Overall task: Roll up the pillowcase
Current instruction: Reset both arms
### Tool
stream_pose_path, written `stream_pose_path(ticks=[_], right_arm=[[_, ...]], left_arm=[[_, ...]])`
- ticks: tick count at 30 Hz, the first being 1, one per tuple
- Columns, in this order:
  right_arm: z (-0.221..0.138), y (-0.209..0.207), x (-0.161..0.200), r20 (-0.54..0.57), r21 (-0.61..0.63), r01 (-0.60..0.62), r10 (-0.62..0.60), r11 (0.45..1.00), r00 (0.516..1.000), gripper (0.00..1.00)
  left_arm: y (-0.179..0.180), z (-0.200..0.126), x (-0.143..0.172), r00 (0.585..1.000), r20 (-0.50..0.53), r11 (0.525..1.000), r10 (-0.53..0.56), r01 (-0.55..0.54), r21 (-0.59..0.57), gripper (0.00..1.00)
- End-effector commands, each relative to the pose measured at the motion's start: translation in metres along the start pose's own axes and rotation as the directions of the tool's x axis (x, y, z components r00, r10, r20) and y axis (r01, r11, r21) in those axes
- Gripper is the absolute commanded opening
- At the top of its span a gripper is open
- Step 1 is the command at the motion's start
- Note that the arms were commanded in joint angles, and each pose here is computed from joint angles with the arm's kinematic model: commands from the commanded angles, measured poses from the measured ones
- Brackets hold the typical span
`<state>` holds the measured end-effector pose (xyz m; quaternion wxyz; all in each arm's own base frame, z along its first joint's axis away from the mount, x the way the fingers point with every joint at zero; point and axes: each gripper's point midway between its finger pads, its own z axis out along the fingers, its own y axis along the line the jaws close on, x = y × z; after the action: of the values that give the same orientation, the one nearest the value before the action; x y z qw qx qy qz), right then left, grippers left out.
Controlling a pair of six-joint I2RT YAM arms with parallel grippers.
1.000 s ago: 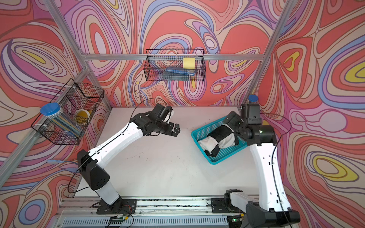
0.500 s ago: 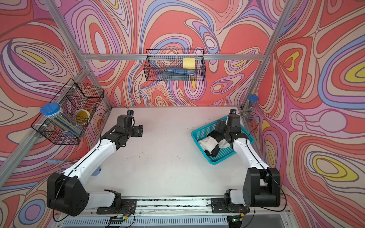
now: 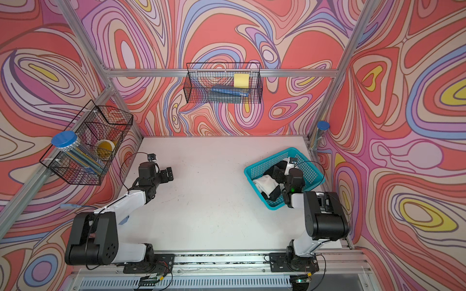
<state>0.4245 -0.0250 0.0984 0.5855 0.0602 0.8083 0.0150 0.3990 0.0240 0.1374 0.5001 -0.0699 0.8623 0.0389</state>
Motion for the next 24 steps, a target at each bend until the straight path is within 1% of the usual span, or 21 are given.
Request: stream_pose_path(ticks=[1, 2, 3, 5, 7, 8, 10, 12, 14, 16, 17, 24], right_arm=[[-0.003, 0.004, 0.000, 0.058, -0.024, 0.026, -0.024, 0.999, 0.998, 0.98], [-0.003, 0.005, -0.001, 0.074, -0.027, 0.025, -0.023, 0.999, 0.997, 0.98], [-0.003, 0.005, 0.000, 0.066, -0.027, 0.024, -0.022, 0.999, 0.998, 0.98], [-0.003, 0.005, -0.001, 0.071, -0.026, 0.026, -0.024, 0.999, 0.997, 0.98], [-0.001, 0.005, -0.001, 0.067, -0.025, 0.028, -0.026, 0.999, 0.997, 0.98], [-0.001, 0.005, 0.000, 0.062, -0.026, 0.029, -0.028, 0.999, 0.998, 0.98], [-0.001, 0.005, -0.001, 0.061, -0.025, 0.029, -0.028, 0.999, 0.998, 0.98], [0.000, 0.005, 0.000, 0.056, -0.020, 0.033, -0.032, 0.999, 0.998, 0.98], [0.002, 0.007, 0.001, 0.043, -0.006, 0.046, -0.046, 0.999, 0.998, 0.98], [0.003, 0.008, 0.001, 0.041, 0.005, 0.057, -0.057, 0.998, 0.998, 0.98], [0.003, 0.009, 0.002, 0.038, 0.006, 0.059, -0.059, 0.998, 0.998, 0.98], [0.003, 0.009, 0.002, 0.035, 0.004, 0.060, -0.060, 0.998, 0.998, 0.98]], left_arm=[[0.005, -0.003, 0.005, 0.993, 0.073, 0.996, 0.088, -0.086, -0.026, 0.99], [0.008, 0.000, 0.007, 0.993, 0.098, 0.997, 0.065, -0.061, -0.041, 0.99], [0.010, 0.004, 0.021, 0.994, 0.100, 0.998, 0.042, -0.037, -0.048, 0.99], [0.005, 0.015, 0.039, 0.993, 0.107, 0.998, 0.055, -0.053, -0.022, 0.99], [0.006, 0.015, 0.048, 0.983, 0.172, 0.998, 0.057, -0.052, -0.033, 0.99], [0.007, 0.014, 0.045, 0.981, 0.190, 0.998, 0.050, -0.042, -0.046, 0.99], [0.007, 0.015, 0.047, 0.987, 0.155, 0.998, 0.047, -0.041, -0.044, 0.99], [0.007, 0.015, 0.045, 0.983, 0.178, 0.998, 0.049, -0.042, -0.044, 0.99], [0.006, 0.015, 0.047, 0.986, 0.159, 0.998, 0.048, -0.042, -0.040, 0.99], [0.000, 0.016, 0.045, 0.983, 0.172, 0.998, 0.066, -0.065, -0.012, 0.99], [-0.002, 0.017, 0.047, 0.985, 0.156, 0.997, 0.072, -0.073, 0.002, 0.99], [-0.003, 0.017, 0.046, 0.984, 0.162, 0.997, 0.073, -0.074, 0.005, 0.99]])
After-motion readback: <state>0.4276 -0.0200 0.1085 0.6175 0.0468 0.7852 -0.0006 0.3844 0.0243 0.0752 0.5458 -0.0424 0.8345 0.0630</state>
